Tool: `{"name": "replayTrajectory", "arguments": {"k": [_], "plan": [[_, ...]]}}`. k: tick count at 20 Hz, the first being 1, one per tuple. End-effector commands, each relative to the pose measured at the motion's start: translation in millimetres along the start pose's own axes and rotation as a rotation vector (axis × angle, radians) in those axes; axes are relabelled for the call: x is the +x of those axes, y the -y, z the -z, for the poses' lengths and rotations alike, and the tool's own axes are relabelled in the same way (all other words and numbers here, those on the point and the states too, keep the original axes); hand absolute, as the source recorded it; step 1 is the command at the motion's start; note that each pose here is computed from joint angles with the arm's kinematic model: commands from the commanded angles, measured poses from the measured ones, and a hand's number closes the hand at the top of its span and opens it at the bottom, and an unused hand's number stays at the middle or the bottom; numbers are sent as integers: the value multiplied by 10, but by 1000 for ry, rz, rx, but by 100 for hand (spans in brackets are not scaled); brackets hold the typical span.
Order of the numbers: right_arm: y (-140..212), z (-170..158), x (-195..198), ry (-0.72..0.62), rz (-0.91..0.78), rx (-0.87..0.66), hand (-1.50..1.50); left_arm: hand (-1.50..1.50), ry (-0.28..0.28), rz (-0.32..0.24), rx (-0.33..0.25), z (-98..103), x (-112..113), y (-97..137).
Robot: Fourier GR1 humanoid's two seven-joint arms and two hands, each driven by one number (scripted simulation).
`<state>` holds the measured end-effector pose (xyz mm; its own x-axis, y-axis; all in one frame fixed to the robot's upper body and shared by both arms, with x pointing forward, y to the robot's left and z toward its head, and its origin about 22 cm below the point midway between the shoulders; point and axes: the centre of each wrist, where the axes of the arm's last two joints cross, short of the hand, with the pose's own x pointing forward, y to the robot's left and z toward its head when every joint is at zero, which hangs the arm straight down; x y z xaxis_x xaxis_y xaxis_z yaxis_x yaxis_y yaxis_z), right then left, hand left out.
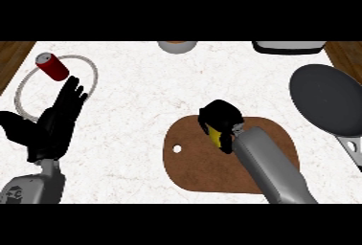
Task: Pick the lemon from the cutting board and place it in the pan
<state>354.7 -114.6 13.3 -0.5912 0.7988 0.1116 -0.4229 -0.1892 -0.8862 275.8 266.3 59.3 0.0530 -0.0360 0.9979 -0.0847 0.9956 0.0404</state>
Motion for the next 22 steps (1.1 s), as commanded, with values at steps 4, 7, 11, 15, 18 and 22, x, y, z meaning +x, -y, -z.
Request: {"name": "replayTrajectory", "arguments": {"k": [4,7,11,15,18,22], "plan": [[-143,-289,-438,-390,289,-98,150,0,-10,13,35,-42,-64,-219],[-188,-489,-502,-533,309,-229,150,0,-13,-4,37,4,28,-173],[196,-671,-309,-603,167,-488,150,0,-20,-9,40,-79,-116,-166],[637,-999,-80,-608,43,-693,150,0,-11,-5,41,-34,-66,-168],[807,-1317,72,-645,20,-762,150,0,3,4,33,-81,-41,-118],[1055,-1719,38,-669,55,-794,150,0,-7,7,12,73,-33,-32]]}}
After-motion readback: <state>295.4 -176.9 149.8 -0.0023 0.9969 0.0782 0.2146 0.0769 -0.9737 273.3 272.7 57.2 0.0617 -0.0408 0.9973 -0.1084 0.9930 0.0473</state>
